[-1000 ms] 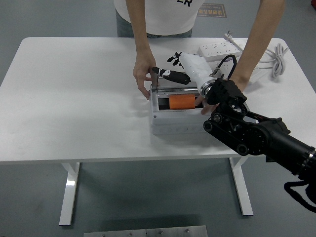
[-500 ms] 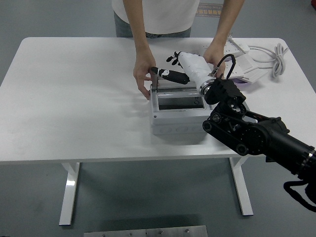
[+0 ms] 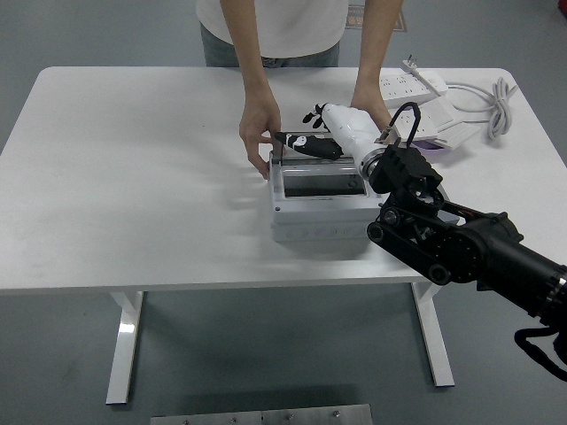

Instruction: Fetch the battery,place it into the box,close the lid of the box

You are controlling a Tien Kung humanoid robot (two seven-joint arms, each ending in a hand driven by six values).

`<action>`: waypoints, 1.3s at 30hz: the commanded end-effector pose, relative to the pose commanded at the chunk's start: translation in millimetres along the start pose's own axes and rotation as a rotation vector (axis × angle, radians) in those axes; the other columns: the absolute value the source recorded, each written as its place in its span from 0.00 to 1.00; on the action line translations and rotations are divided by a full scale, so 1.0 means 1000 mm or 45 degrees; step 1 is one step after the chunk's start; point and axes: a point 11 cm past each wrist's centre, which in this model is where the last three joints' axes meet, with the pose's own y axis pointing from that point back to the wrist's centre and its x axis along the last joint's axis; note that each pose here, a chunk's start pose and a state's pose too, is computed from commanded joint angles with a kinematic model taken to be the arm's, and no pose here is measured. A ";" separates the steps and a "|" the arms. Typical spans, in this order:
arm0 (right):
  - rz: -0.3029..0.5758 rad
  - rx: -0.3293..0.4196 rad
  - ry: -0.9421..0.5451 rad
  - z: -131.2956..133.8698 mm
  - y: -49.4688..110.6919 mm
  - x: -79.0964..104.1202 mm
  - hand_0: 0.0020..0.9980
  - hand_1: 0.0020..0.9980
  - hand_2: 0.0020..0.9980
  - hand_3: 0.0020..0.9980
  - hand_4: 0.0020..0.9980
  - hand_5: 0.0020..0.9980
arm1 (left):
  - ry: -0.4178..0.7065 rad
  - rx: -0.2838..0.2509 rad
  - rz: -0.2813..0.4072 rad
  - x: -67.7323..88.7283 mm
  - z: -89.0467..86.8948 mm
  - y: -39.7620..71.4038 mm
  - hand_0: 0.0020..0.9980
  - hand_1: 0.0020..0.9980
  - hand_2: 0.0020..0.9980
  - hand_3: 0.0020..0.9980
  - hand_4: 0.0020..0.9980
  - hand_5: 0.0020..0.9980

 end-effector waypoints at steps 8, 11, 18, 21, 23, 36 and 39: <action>-0.026 -0.015 0.045 0.002 0.008 0.002 0.81 0.67 0.69 0.73 0.98 1.00 | 0.007 0.002 0.001 0.001 -0.001 0.000 0.59 0.72 0.67 0.61 0.70 0.17; -0.036 -0.029 0.067 0.004 0.012 0.002 0.81 0.67 0.69 0.73 0.98 1.00 | 0.009 0.004 0.002 0.001 -0.002 -0.001 0.59 0.72 0.67 0.61 0.70 0.17; -0.054 -0.041 0.104 0.004 0.018 0.002 0.78 0.66 0.68 0.73 0.97 1.00 | 0.013 0.007 0.004 0.002 -0.004 -0.001 0.59 0.72 0.67 0.61 0.70 0.17; -0.063 -0.044 0.119 0.004 0.020 0.002 0.68 0.56 0.63 0.72 0.97 1.00 | 0.015 0.008 0.005 0.002 -0.005 -0.001 0.59 0.72 0.67 0.61 0.70 0.17; -0.066 -0.044 0.131 0.003 0.022 0.003 0.68 0.56 0.63 0.72 0.97 1.00 | 0.017 0.008 0.005 0.002 -0.005 -0.001 0.59 0.72 0.67 0.61 0.70 0.17; -0.087 -0.039 0.190 -0.001 0.030 0.009 0.59 0.48 0.59 0.70 0.96 1.00 | 0.020 0.010 0.006 0.003 -0.006 -0.001 0.59 0.72 0.67 0.61 0.70 0.17; -0.090 -0.038 0.193 -0.001 0.031 0.009 0.59 0.48 0.59 0.70 0.95 1.00 | 0.021 0.010 0.007 0.003 -0.006 -0.001 0.59 0.72 0.67 0.61 0.70 0.17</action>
